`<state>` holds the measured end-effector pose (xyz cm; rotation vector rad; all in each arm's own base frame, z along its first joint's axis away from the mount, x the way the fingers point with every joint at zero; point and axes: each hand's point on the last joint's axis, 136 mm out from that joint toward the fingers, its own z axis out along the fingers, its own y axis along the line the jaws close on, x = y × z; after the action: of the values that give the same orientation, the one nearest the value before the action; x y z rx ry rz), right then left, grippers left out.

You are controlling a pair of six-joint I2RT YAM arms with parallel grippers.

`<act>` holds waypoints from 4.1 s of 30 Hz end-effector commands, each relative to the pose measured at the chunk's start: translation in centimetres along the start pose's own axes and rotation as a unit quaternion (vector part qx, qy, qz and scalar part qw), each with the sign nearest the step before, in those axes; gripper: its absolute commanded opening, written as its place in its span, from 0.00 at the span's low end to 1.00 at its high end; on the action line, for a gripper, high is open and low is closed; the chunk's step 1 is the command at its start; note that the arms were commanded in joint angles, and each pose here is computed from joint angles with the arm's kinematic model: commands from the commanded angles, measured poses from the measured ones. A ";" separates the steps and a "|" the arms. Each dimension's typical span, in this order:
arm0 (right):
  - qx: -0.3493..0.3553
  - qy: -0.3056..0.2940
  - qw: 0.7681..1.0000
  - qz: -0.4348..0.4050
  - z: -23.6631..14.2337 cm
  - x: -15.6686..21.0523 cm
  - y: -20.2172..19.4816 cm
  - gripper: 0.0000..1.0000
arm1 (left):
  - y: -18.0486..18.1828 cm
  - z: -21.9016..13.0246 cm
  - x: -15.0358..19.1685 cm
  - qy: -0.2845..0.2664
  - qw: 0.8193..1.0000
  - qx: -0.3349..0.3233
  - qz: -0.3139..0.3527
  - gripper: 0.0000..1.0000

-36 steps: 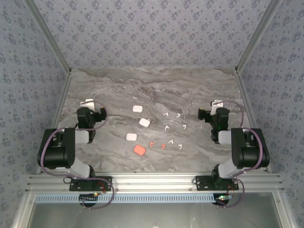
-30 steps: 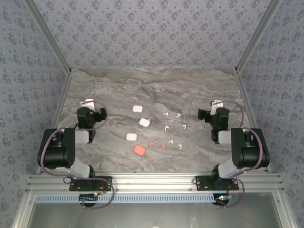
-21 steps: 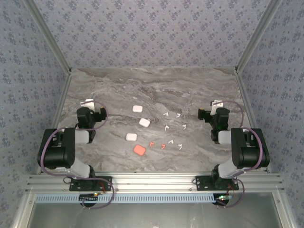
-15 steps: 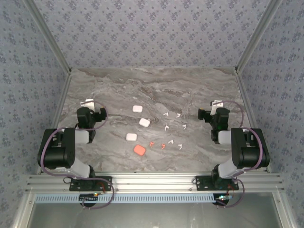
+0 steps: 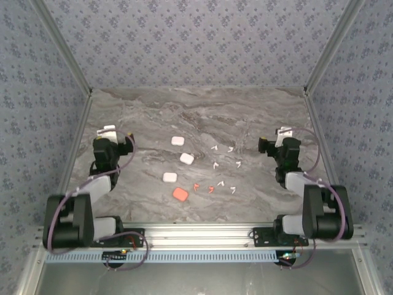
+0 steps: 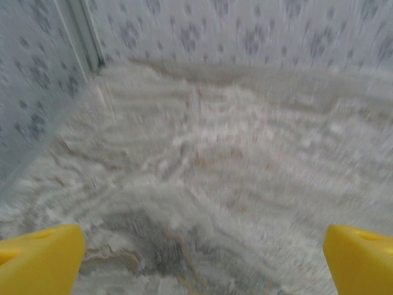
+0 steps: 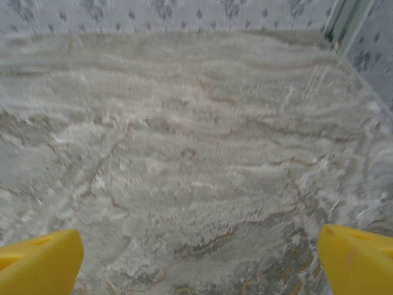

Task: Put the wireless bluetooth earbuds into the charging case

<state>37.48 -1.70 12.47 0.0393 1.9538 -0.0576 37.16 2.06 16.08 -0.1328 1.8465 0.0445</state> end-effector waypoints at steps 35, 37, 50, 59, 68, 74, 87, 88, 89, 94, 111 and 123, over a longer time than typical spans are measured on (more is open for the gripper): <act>-0.350 0.322 0.824 -0.308 -4.8 7.5 33.6 0.90 | -12.2 -3.7 5.3 0.310 0.914 0.110 -0.237 0.99; -0.349 0.328 0.817 -0.321 -4.4 8.3 34.2 0.90 | -12.0 -3.7 5.4 0.310 0.915 0.105 -0.236 0.99; -0.344 0.351 0.792 -0.363 -3.0 11.6 36.6 0.73 | -11.2 -4.1 5.5 0.308 0.920 0.088 -0.225 0.99; -0.331 0.332 0.802 -0.371 -3.2 10.7 35.4 0.51 | -11.1 -4.4 5.2 0.308 0.922 0.093 -0.215 0.99; -0.348 0.218 0.843 -0.347 -5.9 2.9 32.4 0.45 | -14.2 -6.0 0.7 0.281 0.914 0.196 -0.215 0.98; -0.370 0.107 0.857 -0.344 -9.4 -2.2 30.6 0.45 | -19.4 -9.1 -4.2 0.257 0.869 0.359 -0.224 0.90; -0.391 -0.041 0.849 -0.353 -14.8 -8.9 30.3 0.44 | -28.5 -15.5 -7.0 0.276 0.777 0.547 -0.146 0.79; -0.392 -0.044 0.849 -0.352 -15.0 -9.0 30.4 0.44 | -28.9 -15.6 -6.8 0.279 0.773 0.552 -0.142 0.78; -0.394 -0.048 0.848 -0.353 -15.3 -9.2 30.4 0.44 | -29.2 -15.7 -6.7 0.282 0.770 0.555 -0.139 0.78; -0.393 -0.055 0.847 -0.353 -15.5 -9.6 30.7 0.44 | -30.5 -16.3 -6.2 0.291 0.757 0.572 -0.125 0.71; -0.414 -0.047 0.838 -0.353 -16.2 -9.1 31.3 0.51 | -31.5 -16.4 -6.7 0.277 0.751 0.587 -0.120 0.31; -0.494 -0.041 0.847 -0.192 -18.9 -11.5 27.0 0.92 | -30.4 -16.9 -9.8 0.112 0.793 0.589 -0.110 0.18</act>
<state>27.33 26.89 28.02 -1.1007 1.6851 0.4579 27.20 -29.37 27.44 0.5078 1.9890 -1.3844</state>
